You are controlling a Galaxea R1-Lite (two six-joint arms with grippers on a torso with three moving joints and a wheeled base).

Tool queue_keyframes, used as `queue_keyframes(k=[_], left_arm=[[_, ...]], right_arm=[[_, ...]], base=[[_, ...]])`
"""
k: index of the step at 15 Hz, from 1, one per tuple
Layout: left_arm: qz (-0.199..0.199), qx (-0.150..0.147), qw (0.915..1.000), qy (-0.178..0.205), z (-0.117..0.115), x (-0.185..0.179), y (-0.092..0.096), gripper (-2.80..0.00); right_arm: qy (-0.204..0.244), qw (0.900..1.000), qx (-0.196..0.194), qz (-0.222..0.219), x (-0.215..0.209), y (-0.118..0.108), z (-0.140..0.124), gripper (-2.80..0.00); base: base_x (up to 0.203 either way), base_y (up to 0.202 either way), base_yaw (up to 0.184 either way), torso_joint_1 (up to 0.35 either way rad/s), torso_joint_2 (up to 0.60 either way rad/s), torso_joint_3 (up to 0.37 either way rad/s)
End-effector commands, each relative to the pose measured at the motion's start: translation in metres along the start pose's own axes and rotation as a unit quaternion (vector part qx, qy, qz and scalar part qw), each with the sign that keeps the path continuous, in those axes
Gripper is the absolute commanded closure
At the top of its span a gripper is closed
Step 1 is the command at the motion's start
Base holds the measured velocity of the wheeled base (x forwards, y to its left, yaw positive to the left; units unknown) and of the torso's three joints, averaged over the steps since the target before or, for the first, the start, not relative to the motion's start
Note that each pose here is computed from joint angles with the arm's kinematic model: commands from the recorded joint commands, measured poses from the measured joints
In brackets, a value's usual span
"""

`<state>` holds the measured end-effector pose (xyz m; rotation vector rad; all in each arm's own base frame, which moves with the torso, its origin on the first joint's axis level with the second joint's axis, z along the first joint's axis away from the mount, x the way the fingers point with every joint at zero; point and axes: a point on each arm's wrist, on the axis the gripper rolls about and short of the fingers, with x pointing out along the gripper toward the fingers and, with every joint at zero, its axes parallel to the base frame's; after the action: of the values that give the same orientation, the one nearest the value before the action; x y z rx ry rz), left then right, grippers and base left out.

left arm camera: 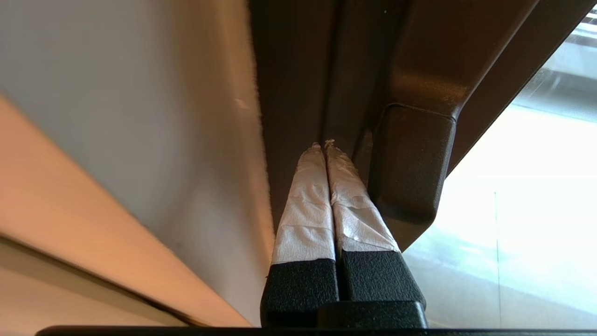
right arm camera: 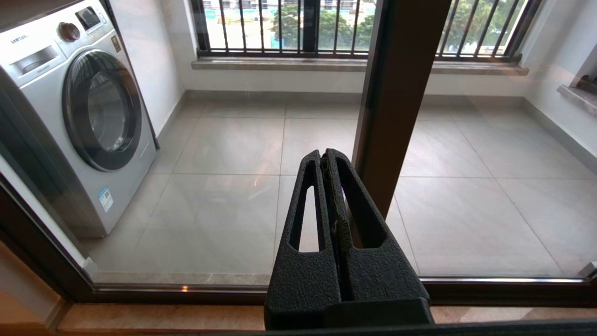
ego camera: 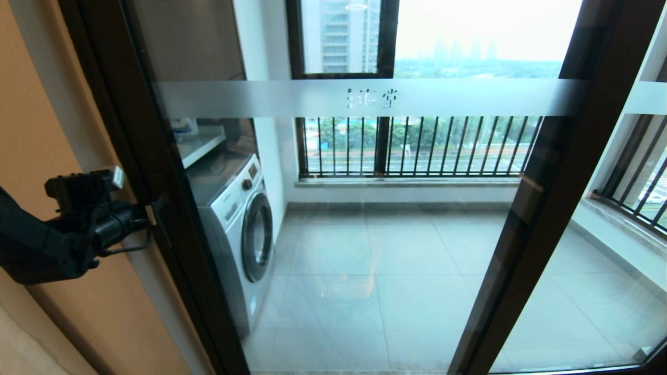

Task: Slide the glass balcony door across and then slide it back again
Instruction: Open the slid door

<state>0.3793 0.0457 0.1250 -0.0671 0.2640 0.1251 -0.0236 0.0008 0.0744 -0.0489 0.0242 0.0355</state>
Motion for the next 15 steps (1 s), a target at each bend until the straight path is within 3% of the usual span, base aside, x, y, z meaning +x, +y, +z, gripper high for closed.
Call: queue_keyframes(k=[1, 15], left_arm=[[-0.048, 0.013, 0.9988, -0.003, 0.001, -0.006, -0.039, 0.0], [-0.071, 0.02, 0.9973, -0.002, -0.002, -0.005, -0.058, 0.0]], right_arm=[[0.0, 1.0, -0.001, 0.0, 0.0, 0.0, 0.0, 0.0], [0.0, 1.0, 0.0, 0.0, 0.0, 0.0, 0.0, 0.0]], base=[[0.0, 0.0, 0.0, 0.0, 0.0, 0.0], [0.0, 0.0, 0.0, 0.0, 0.0, 0.0]])
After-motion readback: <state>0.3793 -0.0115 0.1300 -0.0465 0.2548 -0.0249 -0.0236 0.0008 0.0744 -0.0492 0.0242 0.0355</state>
